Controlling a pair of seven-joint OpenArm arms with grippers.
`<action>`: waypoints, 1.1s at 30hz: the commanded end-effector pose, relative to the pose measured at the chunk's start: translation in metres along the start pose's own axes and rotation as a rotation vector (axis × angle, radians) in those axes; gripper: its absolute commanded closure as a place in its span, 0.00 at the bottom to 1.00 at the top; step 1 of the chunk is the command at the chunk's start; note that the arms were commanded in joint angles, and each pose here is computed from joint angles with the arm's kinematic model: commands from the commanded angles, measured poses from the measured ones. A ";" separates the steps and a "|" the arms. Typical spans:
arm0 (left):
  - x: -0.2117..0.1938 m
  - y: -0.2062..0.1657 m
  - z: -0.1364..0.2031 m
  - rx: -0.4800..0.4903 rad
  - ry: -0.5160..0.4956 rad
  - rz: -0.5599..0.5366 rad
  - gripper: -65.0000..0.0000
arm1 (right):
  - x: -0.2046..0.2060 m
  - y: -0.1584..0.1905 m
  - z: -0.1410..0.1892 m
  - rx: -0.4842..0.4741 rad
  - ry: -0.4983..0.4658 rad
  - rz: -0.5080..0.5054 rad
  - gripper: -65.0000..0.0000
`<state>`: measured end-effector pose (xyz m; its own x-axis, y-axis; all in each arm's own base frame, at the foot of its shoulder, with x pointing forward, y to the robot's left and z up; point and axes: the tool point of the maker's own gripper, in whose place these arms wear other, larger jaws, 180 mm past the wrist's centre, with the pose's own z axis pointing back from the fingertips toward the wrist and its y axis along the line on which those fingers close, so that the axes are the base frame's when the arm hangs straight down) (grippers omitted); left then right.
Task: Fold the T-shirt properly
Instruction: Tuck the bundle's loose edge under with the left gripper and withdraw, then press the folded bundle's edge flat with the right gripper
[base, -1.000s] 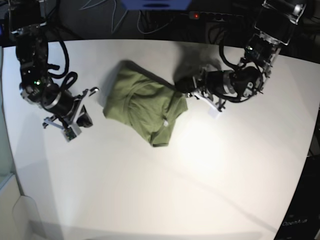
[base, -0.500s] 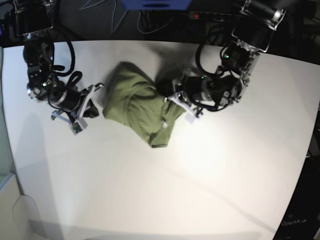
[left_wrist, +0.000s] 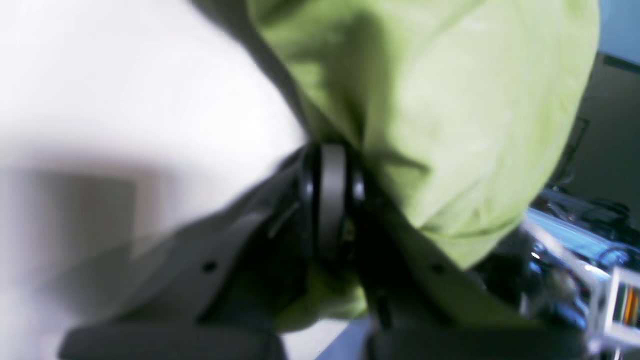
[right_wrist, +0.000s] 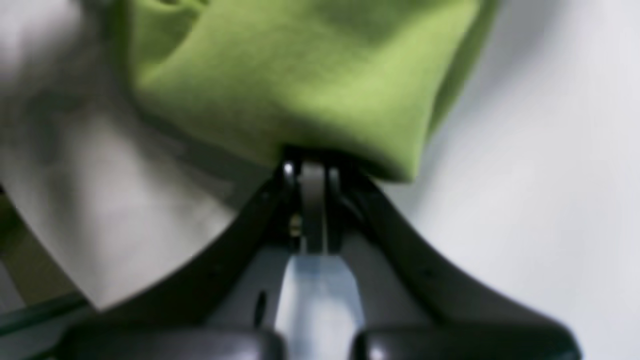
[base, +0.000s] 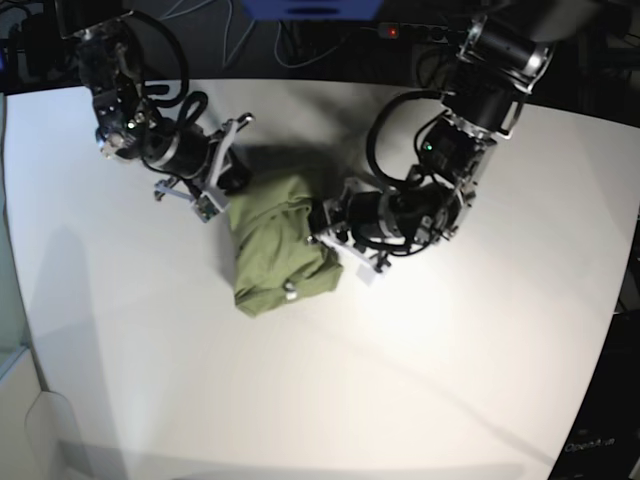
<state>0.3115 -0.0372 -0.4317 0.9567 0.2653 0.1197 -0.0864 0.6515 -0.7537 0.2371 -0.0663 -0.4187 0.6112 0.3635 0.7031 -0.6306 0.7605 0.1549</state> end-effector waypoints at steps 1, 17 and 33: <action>0.016 -0.026 0.004 -0.063 -0.028 -0.037 0.98 | 0.024 0.010 0.001 0.026 -0.080 0.006 1.00; 0.046 -0.015 0.052 -0.071 -0.155 -0.044 0.98 | 0.017 -0.003 0.008 -0.027 -0.045 0.019 1.00; 0.057 0.095 0.212 0.133 -0.305 0.059 0.98 | 0.016 -0.037 0.059 -0.150 -0.065 0.056 1.00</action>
<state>0.2907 0.1888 -0.3728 0.8302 0.4992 0.2481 -0.2271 0.7093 -0.6673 0.2319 -0.1207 -0.3873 0.5831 0.3923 0.7114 -0.5805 0.8138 0.0270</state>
